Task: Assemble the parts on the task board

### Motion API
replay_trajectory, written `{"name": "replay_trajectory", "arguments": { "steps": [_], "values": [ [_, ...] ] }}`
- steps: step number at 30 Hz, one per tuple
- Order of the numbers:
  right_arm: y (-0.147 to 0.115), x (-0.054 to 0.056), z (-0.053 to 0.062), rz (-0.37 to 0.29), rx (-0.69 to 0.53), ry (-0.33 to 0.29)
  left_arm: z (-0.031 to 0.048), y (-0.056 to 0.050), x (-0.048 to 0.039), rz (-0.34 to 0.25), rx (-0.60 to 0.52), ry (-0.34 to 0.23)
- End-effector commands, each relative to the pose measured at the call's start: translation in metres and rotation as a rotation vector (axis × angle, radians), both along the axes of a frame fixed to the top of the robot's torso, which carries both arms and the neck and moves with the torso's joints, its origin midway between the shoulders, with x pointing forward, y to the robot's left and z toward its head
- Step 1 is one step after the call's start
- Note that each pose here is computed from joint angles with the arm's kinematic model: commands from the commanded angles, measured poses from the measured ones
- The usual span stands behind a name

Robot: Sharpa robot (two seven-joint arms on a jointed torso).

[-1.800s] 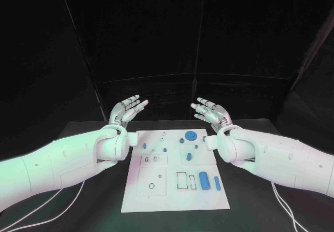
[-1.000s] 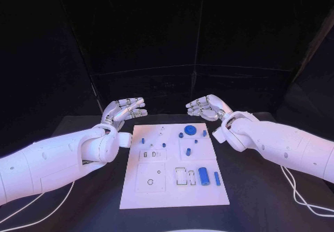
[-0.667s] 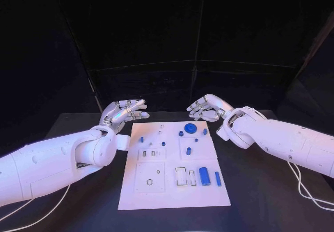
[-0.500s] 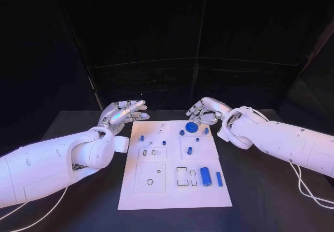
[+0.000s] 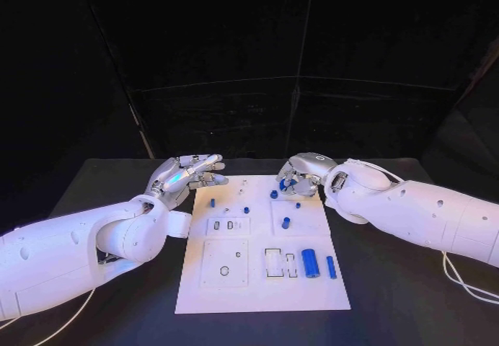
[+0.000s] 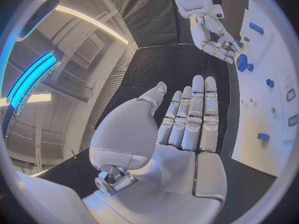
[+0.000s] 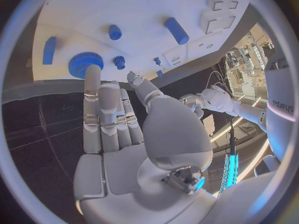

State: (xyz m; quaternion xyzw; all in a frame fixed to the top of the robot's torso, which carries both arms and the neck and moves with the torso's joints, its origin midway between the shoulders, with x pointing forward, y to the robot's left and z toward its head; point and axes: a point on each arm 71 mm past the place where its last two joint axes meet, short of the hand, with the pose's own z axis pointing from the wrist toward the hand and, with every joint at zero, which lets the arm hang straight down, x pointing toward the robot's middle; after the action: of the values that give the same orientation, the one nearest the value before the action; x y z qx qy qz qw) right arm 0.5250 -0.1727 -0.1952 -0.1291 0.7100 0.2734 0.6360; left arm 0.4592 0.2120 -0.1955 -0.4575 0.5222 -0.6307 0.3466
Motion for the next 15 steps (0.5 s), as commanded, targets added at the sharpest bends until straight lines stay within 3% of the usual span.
{"name": "replay_trajectory", "arguments": {
  "steps": [1,15],
  "values": [
    [0.002,0.0,0.002,-0.009,-0.072,-0.037,0.0022,-0.005,-0.0026,-0.044,-0.023,0.0],
    [0.018,0.006,-0.001,0.004,-0.106,-0.008,0.001,-0.005,-0.0003,-0.043,-0.02,0.004]
  ]
}}
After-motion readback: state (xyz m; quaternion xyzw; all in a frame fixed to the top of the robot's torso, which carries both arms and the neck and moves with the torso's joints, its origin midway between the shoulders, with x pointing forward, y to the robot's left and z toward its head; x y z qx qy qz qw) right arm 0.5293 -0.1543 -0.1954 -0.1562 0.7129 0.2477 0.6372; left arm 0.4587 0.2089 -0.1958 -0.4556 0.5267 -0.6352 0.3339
